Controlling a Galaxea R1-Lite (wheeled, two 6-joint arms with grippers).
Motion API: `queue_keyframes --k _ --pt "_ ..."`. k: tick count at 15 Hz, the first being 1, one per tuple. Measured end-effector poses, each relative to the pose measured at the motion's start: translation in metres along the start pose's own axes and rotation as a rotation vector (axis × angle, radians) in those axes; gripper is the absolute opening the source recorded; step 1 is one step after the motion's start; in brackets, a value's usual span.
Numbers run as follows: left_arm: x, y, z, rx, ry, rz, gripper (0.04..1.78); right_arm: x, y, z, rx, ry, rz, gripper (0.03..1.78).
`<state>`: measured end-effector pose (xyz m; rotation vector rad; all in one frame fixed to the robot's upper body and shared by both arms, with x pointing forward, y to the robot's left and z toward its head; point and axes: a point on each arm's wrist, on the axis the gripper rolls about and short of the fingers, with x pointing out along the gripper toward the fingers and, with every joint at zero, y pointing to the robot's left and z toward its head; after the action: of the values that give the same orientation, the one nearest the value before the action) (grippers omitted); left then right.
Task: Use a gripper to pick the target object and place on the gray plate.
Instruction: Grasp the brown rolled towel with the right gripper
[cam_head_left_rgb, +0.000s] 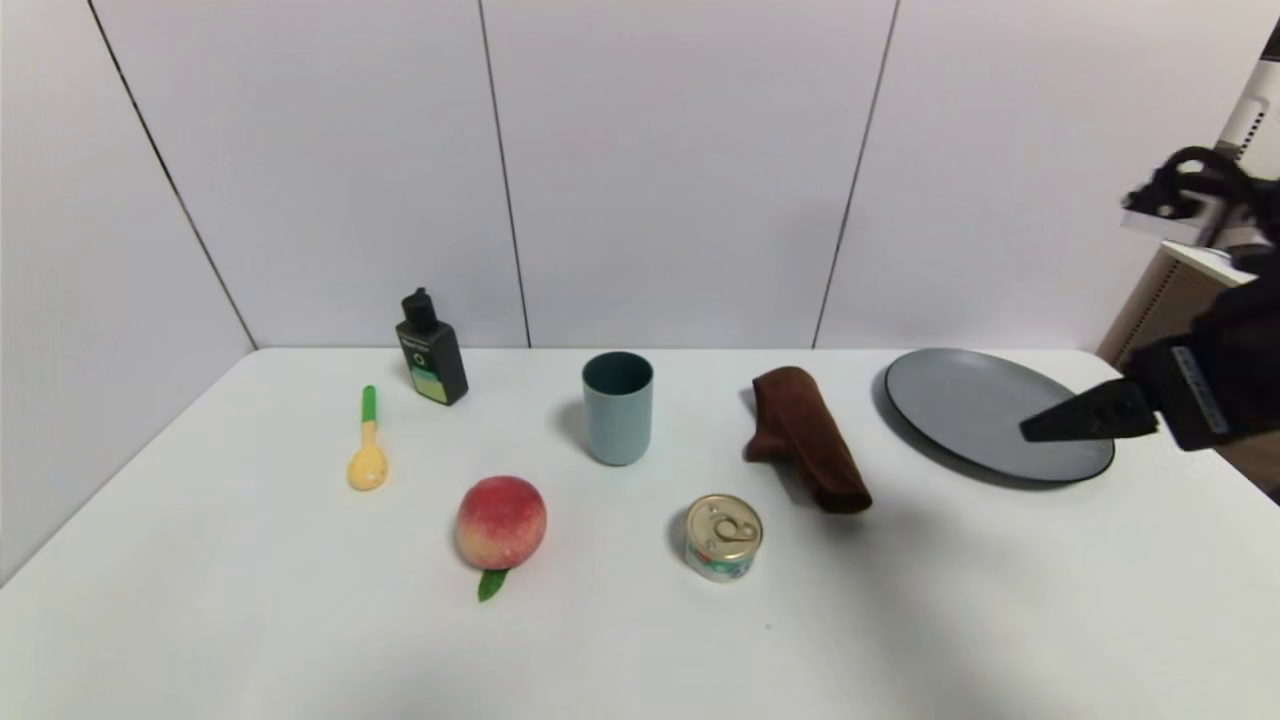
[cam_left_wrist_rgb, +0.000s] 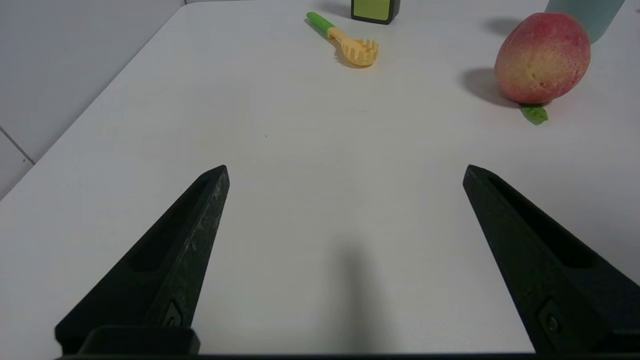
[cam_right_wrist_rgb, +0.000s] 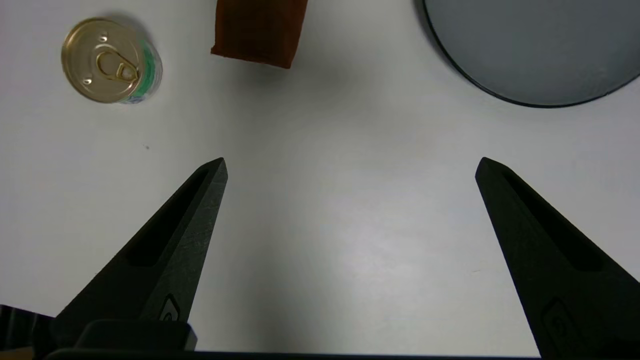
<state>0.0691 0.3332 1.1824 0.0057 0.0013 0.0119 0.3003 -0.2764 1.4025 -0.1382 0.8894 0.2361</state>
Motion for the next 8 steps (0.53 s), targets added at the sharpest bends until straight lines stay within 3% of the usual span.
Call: queue_keyframes --k 4,8 --pt "0.0 0.0 0.0 0.0 0.0 0.0 1.69 0.053 0.021 0.035 -0.052 0.104 0.044 1.71" --pt "0.0 0.0 0.0 0.0 0.0 0.0 1.69 0.103 0.037 0.062 -0.047 0.142 0.061 1.71"
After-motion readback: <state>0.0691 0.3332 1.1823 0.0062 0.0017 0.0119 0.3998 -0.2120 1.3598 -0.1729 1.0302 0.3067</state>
